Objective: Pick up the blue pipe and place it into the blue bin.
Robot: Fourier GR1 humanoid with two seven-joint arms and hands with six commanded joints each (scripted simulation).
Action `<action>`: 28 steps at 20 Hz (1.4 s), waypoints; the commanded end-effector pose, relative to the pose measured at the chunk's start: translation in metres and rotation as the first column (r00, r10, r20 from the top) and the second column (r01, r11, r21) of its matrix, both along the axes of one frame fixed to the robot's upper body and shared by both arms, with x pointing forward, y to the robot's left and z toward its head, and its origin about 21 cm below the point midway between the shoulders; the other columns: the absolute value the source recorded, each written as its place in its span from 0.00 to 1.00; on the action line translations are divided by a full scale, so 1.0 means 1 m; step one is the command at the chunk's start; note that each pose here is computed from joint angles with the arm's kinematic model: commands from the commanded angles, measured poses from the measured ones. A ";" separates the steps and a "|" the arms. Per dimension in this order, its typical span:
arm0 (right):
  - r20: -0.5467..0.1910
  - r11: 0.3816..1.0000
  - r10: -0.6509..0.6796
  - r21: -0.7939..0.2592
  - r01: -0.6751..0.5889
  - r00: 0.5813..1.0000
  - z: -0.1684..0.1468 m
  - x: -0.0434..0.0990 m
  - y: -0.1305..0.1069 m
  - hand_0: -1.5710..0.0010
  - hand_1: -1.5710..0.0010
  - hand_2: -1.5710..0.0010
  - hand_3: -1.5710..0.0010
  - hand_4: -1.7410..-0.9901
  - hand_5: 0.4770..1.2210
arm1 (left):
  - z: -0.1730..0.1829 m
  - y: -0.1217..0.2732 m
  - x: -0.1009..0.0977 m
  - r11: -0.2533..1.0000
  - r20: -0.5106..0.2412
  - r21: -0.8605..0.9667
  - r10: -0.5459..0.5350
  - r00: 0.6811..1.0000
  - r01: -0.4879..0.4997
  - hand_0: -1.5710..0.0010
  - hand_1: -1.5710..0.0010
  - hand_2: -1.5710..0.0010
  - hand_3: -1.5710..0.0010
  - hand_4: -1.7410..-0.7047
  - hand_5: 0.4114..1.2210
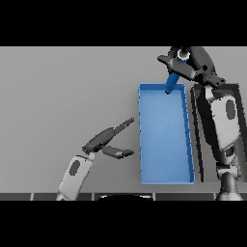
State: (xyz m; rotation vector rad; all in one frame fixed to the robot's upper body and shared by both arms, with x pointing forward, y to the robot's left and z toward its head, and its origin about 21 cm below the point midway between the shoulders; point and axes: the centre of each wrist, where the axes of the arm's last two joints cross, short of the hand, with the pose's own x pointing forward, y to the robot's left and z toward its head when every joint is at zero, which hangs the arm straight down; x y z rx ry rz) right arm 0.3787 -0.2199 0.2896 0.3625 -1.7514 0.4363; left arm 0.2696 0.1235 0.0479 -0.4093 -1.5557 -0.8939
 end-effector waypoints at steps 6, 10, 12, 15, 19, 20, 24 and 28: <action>-0.190 0.991 -0.130 -0.061 0.121 0.973 -0.067 -0.021 -0.030 0.00 0.00 0.00 0.00 0.00 1.00 | -0.003 -0.002 -0.002 1.000 -0.020 -0.014 0.004 1.000 -0.004 1.00 1.00 1.00 1.00 0.83 0.01; -0.316 0.970 -0.239 -0.128 0.209 0.918 -0.094 -0.040 -0.035 0.00 0.00 0.00 0.00 0.00 1.00 | -0.006 0.001 -0.008 1.000 -0.011 -0.025 -0.009 1.000 0.009 1.00 1.00 1.00 1.00 0.83 0.02; -0.352 0.949 -0.308 -0.179 0.259 0.884 -0.109 -0.044 -0.033 0.00 0.00 0.00 0.04 0.00 1.00 | -0.008 0.001 -0.009 1.000 -0.018 -0.025 -0.006 1.000 0.006 1.00 1.00 1.00 1.00 0.82 0.01; -0.407 0.917 -0.387 -0.265 0.298 0.828 -0.130 -0.051 -0.038 0.00 0.00 0.00 0.28 0.00 1.00 | -0.004 0.000 -0.008 1.000 -0.010 -0.020 -0.002 1.000 0.001 1.00 1.00 1.00 1.00 0.83 0.01; -0.478 0.865 -0.484 -0.388 0.318 0.733 -0.157 -0.048 -0.033 0.07 0.15 0.15 0.50 0.08 1.00 | -0.002 0.001 -0.007 1.000 -0.012 -0.021 -0.013 1.000 0.012 1.00 1.00 1.00 1.00 0.83 0.01; -0.495 0.852 -0.503 -0.424 0.308 0.709 -0.160 -0.047 -0.033 0.25 0.32 0.32 0.60 0.20 1.00 | -0.003 0.001 -0.008 1.000 -0.013 -0.019 -0.015 1.000 0.015 1.00 1.00 1.00 1.00 0.83 0.01; -0.525 0.823 -0.490 -0.542 0.171 0.696 -0.163 -0.041 -0.026 0.69 0.72 0.72 0.84 0.62 0.95 | 0.001 -0.001 -0.004 1.000 -0.015 -0.012 -0.001 1.000 0.000 1.00 1.00 1.00 1.00 0.83 0.02; -0.466 0.757 -0.448 -0.652 0.047 0.763 -0.160 -0.043 -0.023 0.87 0.89 0.89 0.93 0.84 0.67 | -0.001 -0.001 -0.008 1.000 -0.022 -0.019 -0.005 1.000 0.005 1.00 1.00 1.00 1.00 0.83 0.02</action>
